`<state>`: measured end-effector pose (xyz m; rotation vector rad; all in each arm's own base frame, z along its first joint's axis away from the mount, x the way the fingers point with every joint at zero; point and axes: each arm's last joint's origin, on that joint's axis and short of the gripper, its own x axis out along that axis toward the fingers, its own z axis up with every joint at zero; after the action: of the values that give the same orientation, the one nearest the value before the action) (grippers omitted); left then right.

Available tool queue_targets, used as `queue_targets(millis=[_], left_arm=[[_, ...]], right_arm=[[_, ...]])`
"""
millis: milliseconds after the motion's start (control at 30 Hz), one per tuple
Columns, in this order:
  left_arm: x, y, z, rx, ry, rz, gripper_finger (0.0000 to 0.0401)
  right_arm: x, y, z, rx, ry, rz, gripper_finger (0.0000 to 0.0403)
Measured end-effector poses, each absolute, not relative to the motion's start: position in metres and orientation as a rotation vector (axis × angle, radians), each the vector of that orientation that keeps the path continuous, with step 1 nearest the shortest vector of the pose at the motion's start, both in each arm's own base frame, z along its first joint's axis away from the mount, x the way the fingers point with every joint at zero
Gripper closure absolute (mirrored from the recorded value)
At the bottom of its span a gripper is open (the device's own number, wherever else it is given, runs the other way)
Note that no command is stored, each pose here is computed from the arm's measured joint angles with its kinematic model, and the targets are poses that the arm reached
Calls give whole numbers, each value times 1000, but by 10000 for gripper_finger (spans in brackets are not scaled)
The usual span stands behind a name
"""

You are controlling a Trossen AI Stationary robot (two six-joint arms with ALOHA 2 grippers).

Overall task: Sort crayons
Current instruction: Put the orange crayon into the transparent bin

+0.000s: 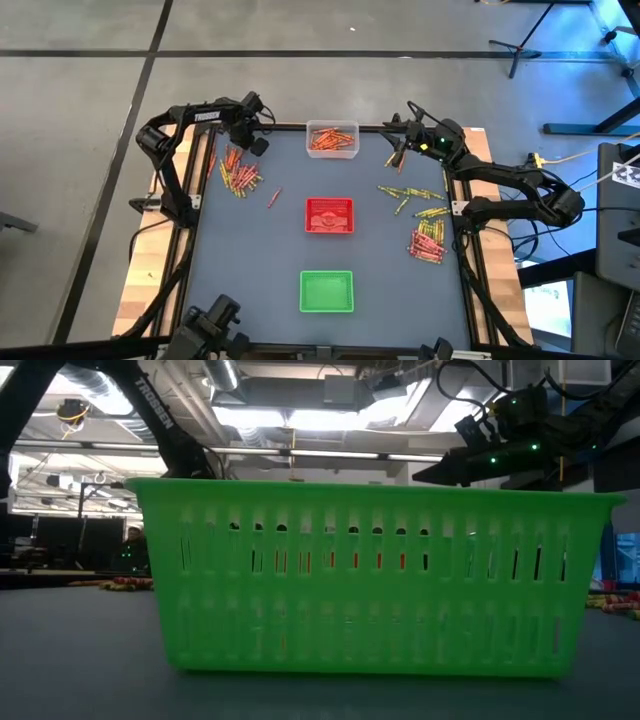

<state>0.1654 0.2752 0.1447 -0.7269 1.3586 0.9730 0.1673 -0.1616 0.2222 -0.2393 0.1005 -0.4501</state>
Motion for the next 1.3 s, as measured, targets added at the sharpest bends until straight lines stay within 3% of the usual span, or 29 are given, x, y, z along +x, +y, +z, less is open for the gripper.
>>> queue_targets(millis=[233, 367, 733, 1000, 1300], left_arm=[[176, 264, 178, -607, 1252, 993, 393], [188, 257, 205, -524, 1089, 975, 393], [239, 244, 243, -303, 689, 760, 393], [270, 234, 253, -164, 518, 662, 393], [306, 236, 230, -123, 462, 544, 393]], right_arm=[[167, -162, 222, -235, 103, -450, 279], [167, -162, 222, -235, 103, -450, 279], [167, -162, 223, -238, 97, -451, 279], [167, -162, 223, -241, 93, -452, 279], [167, -162, 227, -263, 59, -456, 279]])
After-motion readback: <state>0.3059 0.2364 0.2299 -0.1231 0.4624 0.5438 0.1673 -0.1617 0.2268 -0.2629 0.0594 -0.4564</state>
